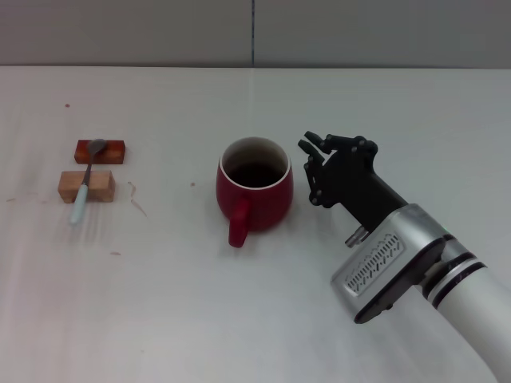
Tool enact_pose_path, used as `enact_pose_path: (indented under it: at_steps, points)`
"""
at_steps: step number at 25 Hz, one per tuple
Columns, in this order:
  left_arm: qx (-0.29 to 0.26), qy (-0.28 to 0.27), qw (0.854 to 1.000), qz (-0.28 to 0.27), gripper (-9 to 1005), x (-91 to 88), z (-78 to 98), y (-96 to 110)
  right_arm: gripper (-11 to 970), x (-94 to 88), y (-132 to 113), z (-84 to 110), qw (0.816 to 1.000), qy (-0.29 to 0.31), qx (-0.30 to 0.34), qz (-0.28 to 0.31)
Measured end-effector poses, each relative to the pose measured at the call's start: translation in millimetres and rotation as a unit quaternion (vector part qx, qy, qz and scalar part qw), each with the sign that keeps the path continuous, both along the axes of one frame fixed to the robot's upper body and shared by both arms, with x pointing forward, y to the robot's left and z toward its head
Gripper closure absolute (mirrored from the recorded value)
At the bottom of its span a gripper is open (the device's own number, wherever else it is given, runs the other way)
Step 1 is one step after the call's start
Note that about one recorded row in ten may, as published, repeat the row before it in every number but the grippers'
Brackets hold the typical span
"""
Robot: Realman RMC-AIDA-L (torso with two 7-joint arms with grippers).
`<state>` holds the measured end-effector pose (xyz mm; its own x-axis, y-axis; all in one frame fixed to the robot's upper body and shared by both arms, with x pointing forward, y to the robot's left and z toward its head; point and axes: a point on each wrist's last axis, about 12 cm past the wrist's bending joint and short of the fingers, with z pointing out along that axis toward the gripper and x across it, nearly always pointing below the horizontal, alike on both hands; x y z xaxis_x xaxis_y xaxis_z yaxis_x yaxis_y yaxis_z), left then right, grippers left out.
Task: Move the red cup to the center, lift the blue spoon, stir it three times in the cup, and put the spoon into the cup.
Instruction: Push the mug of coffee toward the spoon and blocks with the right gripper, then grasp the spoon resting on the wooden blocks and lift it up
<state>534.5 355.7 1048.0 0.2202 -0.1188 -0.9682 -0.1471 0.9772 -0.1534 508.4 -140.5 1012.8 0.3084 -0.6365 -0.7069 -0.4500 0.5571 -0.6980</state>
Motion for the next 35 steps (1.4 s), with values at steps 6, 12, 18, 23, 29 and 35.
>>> enact_pose_path:
  at_steps: [6,12,18,23,29,35]
  points:
    - [0.0,0.001,1.0,0.0,193,-0.8,-0.6,0,874,-3.8,-44,3.0,0.991,-0.035,0.051,-0.115]
    - [0.003,0.0,1.0,0.0,194,1.8,1.4,1,814,-15.4,-104,7.5,0.961,-0.071,0.162,-0.212]
    - [0.012,-0.002,1.0,0.0,195,5.0,4.3,3,641,-35.8,-164,11.9,0.916,-0.097,0.291,-0.259]
    - [0.017,-0.005,1.0,0.0,195,7.9,7.0,4,495,-51.5,-213,17.8,0.867,-0.102,0.398,-0.281]
    - [0.017,-0.006,1.0,0.001,196,6.3,6.7,4,421,-58.0,-236,23.5,0.842,-0.135,0.416,-0.316]
    - [0.01,-0.004,1.0,0.009,197,-13.3,-3.3,7,417,-53.7,-247,29.8,0.825,-0.165,0.418,-0.343]
